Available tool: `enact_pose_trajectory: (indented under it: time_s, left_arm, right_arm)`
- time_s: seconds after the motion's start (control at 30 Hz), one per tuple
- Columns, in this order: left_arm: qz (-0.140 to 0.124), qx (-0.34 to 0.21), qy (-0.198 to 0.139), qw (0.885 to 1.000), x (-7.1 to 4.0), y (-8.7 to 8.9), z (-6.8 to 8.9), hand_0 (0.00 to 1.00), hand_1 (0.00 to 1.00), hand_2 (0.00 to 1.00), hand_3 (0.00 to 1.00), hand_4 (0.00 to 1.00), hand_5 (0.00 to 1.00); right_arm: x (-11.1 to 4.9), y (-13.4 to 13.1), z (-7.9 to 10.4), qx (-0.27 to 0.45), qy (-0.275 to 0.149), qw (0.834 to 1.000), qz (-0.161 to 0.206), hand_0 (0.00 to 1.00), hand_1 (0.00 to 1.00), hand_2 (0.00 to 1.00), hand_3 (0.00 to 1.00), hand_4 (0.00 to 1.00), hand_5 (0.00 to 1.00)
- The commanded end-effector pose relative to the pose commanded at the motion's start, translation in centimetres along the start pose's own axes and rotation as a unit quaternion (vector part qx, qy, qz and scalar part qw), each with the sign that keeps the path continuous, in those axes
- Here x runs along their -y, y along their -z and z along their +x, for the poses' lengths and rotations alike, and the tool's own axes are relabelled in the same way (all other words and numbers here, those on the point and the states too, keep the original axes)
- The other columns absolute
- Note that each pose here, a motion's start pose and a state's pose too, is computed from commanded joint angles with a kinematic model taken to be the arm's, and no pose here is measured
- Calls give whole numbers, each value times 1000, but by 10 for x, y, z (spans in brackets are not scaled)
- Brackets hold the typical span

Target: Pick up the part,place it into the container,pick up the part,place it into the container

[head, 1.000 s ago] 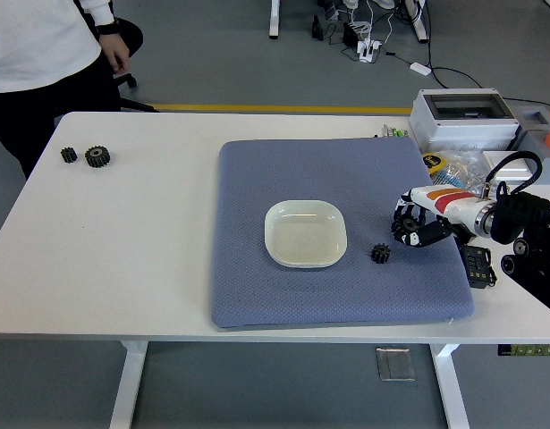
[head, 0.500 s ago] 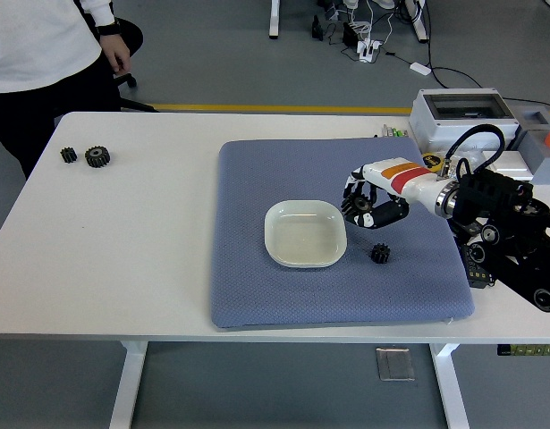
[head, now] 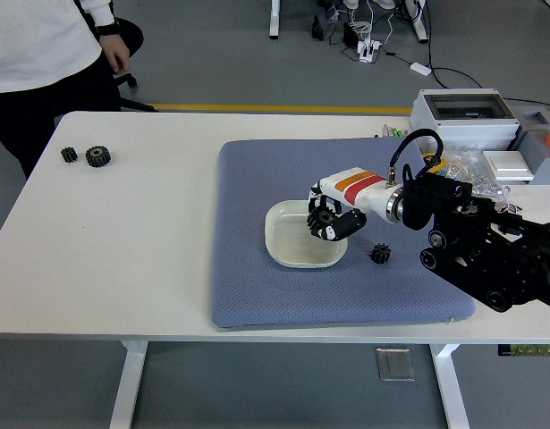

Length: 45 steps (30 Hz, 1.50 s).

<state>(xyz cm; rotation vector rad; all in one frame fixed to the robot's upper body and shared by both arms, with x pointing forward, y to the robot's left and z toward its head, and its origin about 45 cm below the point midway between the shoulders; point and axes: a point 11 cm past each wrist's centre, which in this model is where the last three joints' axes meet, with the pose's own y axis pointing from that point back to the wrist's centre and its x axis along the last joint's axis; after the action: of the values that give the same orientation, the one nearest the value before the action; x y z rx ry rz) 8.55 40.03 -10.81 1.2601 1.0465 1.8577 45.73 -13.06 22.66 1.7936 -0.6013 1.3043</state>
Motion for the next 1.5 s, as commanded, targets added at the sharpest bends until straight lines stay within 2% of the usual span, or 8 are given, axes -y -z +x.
enact_pose_trajectory:
  time_s: [0.03,0.2,0.23,0.73,0.97,1.03,1.2,1.5]
  left_arm:
    - [0,0,0,1000,0,-1,0,620,587,650,557,649,570]
    - [-2,0,0,1000,0,-3,0,620,587,650,557,649,570]
    - [-2,1,0,1000,0,-3,0,620,587,649,558,648,569]
    - [-5,1,-1,1000,0,-6,1,618,581,647,558,647,567]
    - [-3,-2,-2,1000,0,-4,2,617,579,644,558,646,566]
    - [-2,-2,-3,1000,0,-3,3,618,578,644,559,645,565]
    - [1,-2,-2,1000,1,0,3,618,578,644,559,645,565]
    - [4,1,1,1000,0,3,-1,618,583,646,558,644,565]
  right_arm:
    - [1,1,0,0,0,1000,0,355,528,649,699,764,379]
    - [3,9,-1,-4,3,1000,10,355,528,649,699,764,379]
    - [3,9,-1,-3,5,1000,11,476,617,792,958,985,441]
    - [-7,-8,18,8,-16,1000,8,523,640,834,998,998,476]
    - [-30,-56,28,13,-25,998,-53,523,631,815,952,998,477]
    - [-40,-75,25,18,-22,997,-76,507,618,784,900,998,469]
    - [-56,-102,8,22,-1,994,-109,507,618,784,900,998,469]
    - [-63,-101,-25,25,39,994,-102,481,603,768,872,998,456]
